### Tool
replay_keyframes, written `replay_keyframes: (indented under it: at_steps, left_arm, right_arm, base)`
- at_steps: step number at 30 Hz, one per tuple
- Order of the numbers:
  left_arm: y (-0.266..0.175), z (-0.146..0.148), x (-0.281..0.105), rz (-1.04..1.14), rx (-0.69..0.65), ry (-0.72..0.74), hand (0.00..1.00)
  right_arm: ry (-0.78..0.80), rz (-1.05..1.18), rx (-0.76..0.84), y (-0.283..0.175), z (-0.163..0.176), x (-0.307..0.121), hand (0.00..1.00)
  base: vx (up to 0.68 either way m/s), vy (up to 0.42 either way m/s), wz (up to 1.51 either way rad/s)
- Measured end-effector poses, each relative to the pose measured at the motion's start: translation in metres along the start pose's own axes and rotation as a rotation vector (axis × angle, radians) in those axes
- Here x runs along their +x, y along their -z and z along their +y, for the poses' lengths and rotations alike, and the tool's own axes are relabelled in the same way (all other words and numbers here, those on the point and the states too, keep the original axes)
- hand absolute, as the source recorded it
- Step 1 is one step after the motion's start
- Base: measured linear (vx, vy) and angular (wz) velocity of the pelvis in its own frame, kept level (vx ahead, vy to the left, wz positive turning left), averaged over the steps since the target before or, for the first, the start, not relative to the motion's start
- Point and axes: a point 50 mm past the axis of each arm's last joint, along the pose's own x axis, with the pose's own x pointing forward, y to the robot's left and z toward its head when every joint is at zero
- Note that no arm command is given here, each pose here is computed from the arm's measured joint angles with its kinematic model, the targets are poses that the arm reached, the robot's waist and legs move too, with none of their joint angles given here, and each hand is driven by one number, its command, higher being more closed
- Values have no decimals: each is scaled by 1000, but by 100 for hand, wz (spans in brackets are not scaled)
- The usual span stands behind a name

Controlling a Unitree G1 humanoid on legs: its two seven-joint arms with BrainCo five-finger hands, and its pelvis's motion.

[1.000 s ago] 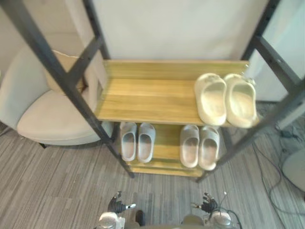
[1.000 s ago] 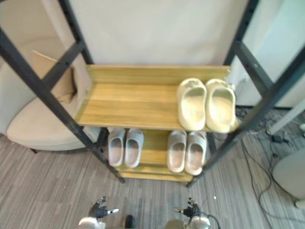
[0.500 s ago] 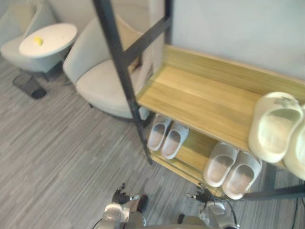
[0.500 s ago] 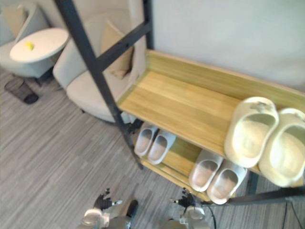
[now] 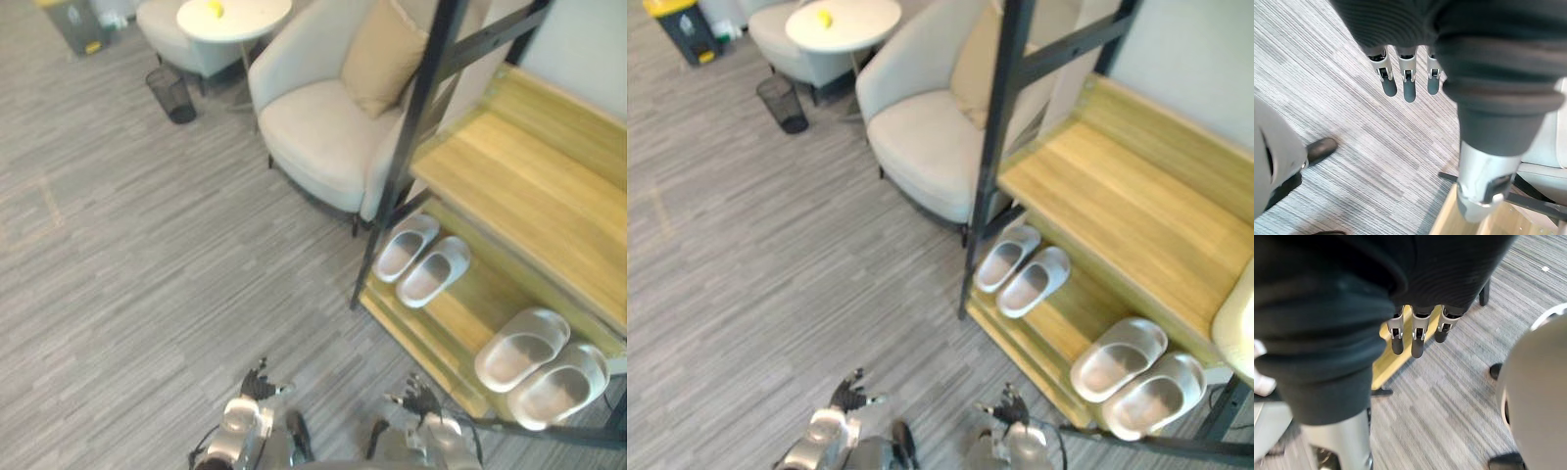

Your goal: Organize the slippers on the shoe rack

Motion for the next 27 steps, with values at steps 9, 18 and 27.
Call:
replay_keyframes:
  at_steps: [9,18,27]
  left_arm:
    - [43,19,-13,138,-4,-56,0]
    - [27,18,-5,105,-74,-70,0]
    - [19,16,-5,78,-240,-132,0]
  right_arm:
    - [-23,33,-8,2,7,3,0]
    - [-57,20,-38,-1,15,3,0]
    - [-75,24,-28,-1,22,2,0]
  base:
    - [-11,-12,32]
    - [25,-142,104]
    - [214,-140,75]
